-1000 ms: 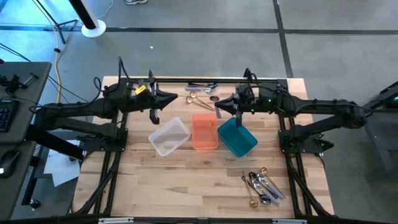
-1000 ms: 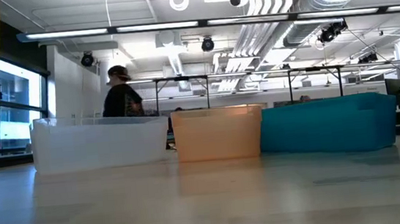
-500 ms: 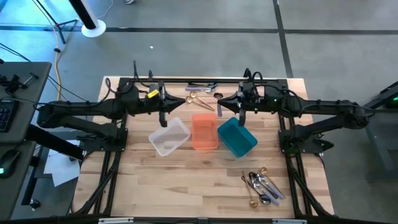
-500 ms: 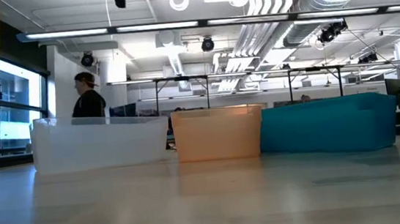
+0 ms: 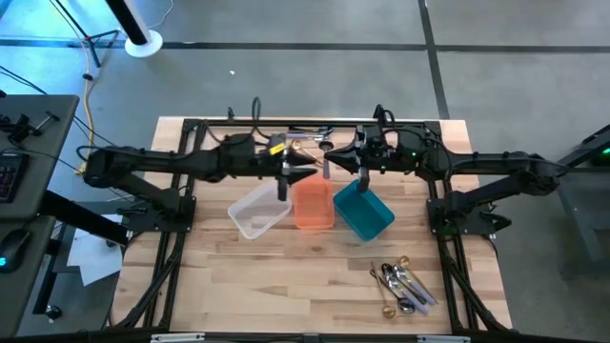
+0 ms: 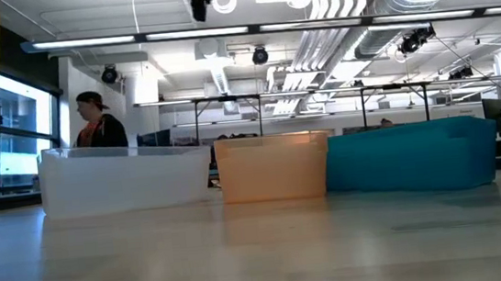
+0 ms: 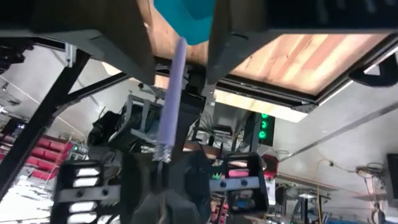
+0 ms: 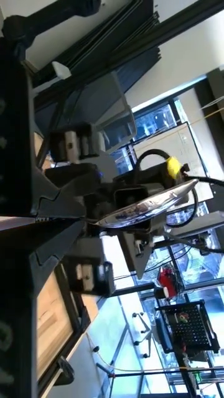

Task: Sort silverware by color (type)
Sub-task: Put the purple spoon into the white bin

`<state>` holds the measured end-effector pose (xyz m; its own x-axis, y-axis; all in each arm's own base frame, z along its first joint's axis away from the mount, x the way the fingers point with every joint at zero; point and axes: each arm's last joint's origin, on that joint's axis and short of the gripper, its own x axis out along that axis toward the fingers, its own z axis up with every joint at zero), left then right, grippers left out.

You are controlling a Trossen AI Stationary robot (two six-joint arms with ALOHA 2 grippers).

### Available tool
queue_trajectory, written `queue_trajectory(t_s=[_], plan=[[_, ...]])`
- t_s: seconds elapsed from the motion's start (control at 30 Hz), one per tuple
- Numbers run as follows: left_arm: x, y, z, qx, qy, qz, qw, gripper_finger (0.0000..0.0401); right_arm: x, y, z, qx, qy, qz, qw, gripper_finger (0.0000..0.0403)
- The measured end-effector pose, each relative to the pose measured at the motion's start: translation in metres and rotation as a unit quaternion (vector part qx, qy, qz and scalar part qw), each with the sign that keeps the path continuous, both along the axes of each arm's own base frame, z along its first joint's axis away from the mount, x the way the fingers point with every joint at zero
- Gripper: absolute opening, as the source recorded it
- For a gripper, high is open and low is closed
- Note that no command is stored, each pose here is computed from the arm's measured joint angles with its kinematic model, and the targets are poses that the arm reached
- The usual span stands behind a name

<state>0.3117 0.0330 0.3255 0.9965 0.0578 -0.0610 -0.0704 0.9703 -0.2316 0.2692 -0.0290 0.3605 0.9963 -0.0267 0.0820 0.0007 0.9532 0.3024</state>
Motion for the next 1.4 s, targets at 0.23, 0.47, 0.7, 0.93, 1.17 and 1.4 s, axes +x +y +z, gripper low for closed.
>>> queue_trajectory(t_s=[0.23, 0.47, 0.7, 0.93, 1.17, 1.4], plan=[[0.023, 0.001, 0.004, 0.011, -0.018, -0.022, 1.000, 0.0192, 0.000, 0.000, 0.001, -0.004, -0.002, 0.003, 1.000, 0.0000], [0.036, 0.000, -0.002, 0.010, -0.013, -0.066, 0.998, 0.0189, 0.000, 0.000, 0.001, -0.005, -0.003, 0.002, 1.000, 0.0000], [0.036, 0.000, -0.001, 0.026, -0.012, -0.061, 0.998, 0.0160, 0.000, 0.000, 0.001, -0.005, -0.003, 0.002, 1.000, 0.0000], [0.035, 0.003, 0.000, 0.042, -0.015, -0.051, 0.998, 0.0107, 0.000, 0.000, 0.001, -0.005, -0.003, 0.002, 1.000, 0.0000], [0.035, 0.005, 0.000, 0.051, -0.016, -0.042, 0.998, 0.0044, 0.000, 0.000, 0.001, -0.005, -0.003, 0.002, 1.000, 0.0000], [0.035, 0.005, 0.000, 0.043, -0.016, -0.042, 0.998, 0.0016, 0.000, 0.000, 0.001, -0.005, -0.003, 0.000, 1.000, 0.0000]])
